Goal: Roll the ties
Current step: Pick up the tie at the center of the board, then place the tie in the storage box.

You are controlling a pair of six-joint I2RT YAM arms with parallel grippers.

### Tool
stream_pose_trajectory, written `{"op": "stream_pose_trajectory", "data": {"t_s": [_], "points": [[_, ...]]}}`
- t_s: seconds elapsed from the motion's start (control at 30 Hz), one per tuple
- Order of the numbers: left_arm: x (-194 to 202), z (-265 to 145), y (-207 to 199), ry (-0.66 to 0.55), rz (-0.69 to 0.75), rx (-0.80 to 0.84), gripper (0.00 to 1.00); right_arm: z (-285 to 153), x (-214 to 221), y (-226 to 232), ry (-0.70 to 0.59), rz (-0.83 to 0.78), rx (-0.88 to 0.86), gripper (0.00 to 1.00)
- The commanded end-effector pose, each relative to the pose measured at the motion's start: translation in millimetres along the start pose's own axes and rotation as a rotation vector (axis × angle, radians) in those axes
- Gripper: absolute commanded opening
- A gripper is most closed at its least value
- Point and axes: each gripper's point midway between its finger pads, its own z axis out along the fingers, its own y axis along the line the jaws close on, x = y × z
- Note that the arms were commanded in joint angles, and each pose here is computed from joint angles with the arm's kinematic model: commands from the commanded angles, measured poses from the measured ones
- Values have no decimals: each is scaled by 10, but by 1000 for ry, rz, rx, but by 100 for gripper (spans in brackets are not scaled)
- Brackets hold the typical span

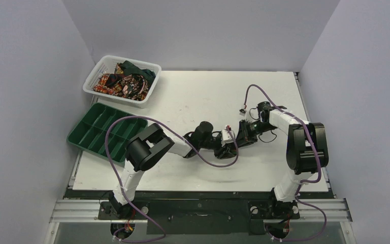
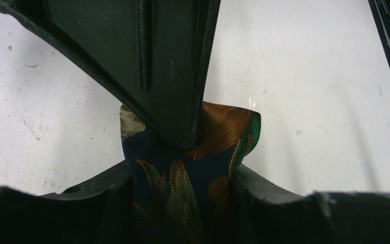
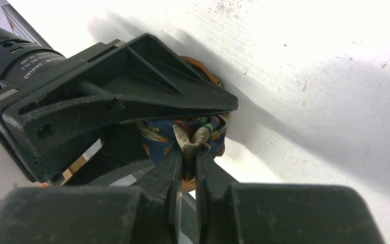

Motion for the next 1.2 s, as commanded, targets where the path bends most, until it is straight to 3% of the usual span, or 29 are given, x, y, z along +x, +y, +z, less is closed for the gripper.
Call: {"op": "stream_pose_trajectory", "data": {"t_s": [0.0, 0.03, 0.07, 0.13, 0.33, 0.57, 0.8, 0.87, 1.0, 1.07, 1.1, 1.13, 1.17], "points": [[-134, -124, -41, 4, 1, 20, 60, -108, -151, 24, -61, -48, 35, 0], [-206, -195, -45, 3, -2, 14, 70, -137, -191, 41, -74, -53, 37, 0], [-235, -237, -51, 4, -10, 10, 88, -157, -215, 49, -81, -56, 39, 0], [-354, -408, -52, 3, -23, -6, 99, -217, -286, 85, -102, -73, 47, 0], [-498, -979, 2, 77, -160, -56, 97, -367, -444, 205, -133, -141, 51, 0], [-776, -1711, 452, 82, -309, -290, 97, -460, -606, 369, -154, -216, 47, 0], [-693, -2596, 923, 204, -476, -531, 97, -557, -869, 794, -193, -365, 45, 0], [-877, -2779, 940, 128, -493, -517, 97, -603, -1036, 1064, -230, -446, 47, 0], [-1182, -2744, 928, 9, -487, -442, 97, -614, -1161, 1423, -289, -451, -31, 0], [-1305, -2653, 977, -65, -566, -408, 97, -603, -1191, 1502, -312, -406, -69, 0], [-1293, -2570, 985, -96, -686, -380, 97, -597, -1187, 1524, -312, -386, -95, 0], [-1391, -2526, 1059, -162, -692, -367, 97, -579, -1213, 1478, -321, -325, -114, 0], [-1408, -2460, 1048, -207, -803, -333, 97, -579, -1207, 1483, -318, -298, -143, 0]]}}
